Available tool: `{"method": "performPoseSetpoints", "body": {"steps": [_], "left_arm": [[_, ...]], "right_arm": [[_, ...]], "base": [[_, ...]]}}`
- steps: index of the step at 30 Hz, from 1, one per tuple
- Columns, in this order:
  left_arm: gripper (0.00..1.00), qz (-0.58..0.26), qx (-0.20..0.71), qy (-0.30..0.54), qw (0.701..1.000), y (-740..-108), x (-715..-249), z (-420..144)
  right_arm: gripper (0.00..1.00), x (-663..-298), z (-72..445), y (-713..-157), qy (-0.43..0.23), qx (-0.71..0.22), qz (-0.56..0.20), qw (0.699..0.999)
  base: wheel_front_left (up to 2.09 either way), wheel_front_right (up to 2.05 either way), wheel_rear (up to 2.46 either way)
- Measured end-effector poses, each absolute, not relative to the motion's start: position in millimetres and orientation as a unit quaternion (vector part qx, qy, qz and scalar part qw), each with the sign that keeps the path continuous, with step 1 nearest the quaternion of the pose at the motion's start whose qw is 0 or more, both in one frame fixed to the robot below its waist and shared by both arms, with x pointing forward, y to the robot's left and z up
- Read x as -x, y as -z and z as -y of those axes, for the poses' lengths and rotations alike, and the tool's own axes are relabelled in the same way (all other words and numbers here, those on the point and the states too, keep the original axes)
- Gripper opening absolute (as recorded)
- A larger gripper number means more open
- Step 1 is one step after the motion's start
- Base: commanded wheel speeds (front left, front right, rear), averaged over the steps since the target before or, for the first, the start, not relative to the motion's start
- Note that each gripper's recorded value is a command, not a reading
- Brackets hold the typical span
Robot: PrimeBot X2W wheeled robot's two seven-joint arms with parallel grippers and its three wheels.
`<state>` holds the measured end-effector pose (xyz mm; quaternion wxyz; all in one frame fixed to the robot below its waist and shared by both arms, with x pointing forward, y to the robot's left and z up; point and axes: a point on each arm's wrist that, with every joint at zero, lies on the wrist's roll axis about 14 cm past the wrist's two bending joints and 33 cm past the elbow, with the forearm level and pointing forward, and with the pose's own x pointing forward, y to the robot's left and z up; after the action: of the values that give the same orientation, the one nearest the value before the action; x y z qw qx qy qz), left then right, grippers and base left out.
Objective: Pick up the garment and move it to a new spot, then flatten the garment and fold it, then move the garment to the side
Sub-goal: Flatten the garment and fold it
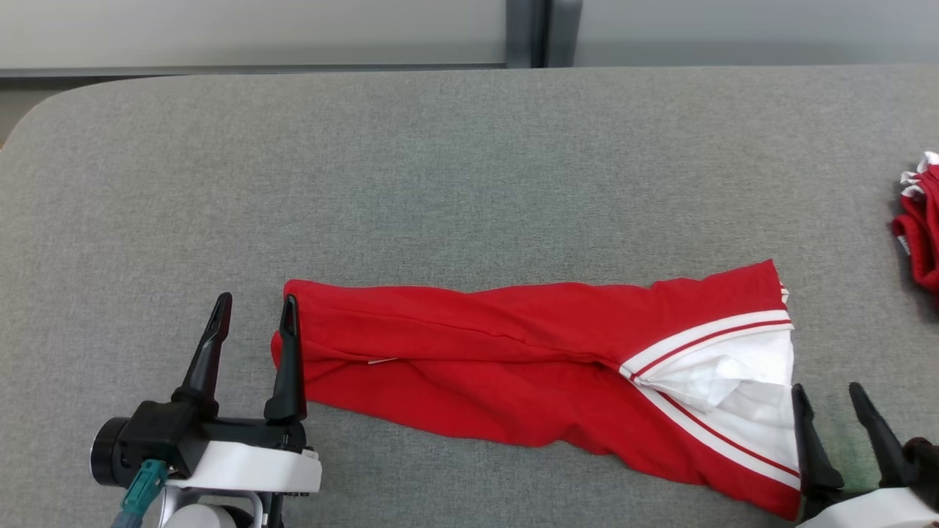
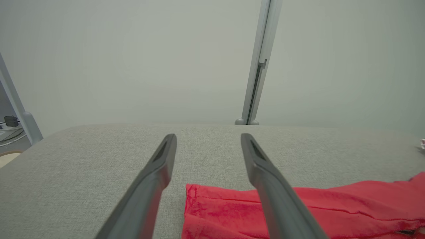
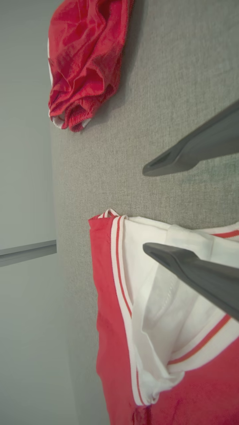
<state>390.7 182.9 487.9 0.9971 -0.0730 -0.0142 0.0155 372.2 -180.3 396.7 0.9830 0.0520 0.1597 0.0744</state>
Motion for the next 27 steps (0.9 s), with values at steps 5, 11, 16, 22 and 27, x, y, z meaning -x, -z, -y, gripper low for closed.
{"method": "performPoseSetpoints", "body": {"steps": [5,11,16,22,27], "left_arm": [[1.0,0.005,0.073,-0.023,0.997,-481,-393,-186],[1.0,0.003,0.069,-0.034,0.997,-479,-393,-194],[1.0,0.006,0.066,-0.036,0.997,-480,-395,-196],[1.0,0.013,0.064,-0.035,0.997,-483,-398,-196],[1.0,0.019,0.066,-0.034,0.997,-487,-399,-195]], "right_arm": [[1.0,-369,150,-359,-0.103,-0.084,-0.225,0.965],[0.0,-365,136,-345,-0.122,-0.107,-0.263,0.951],[0.0,-365,132,-350,-0.13,-0.116,-0.261,0.949],[0.0,-379,178,-368,-0.093,-0.08,-0.225,0.967],[0.0,-379,233,-380,-0.042,-0.041,-0.212,0.976]], "base": [[0.0,0.0,0.0],[0.0,0.0,0.0],[0.0,0.0,0.0],[0.0,0.0,0.0],[0.0,0.0,0.0]]}}
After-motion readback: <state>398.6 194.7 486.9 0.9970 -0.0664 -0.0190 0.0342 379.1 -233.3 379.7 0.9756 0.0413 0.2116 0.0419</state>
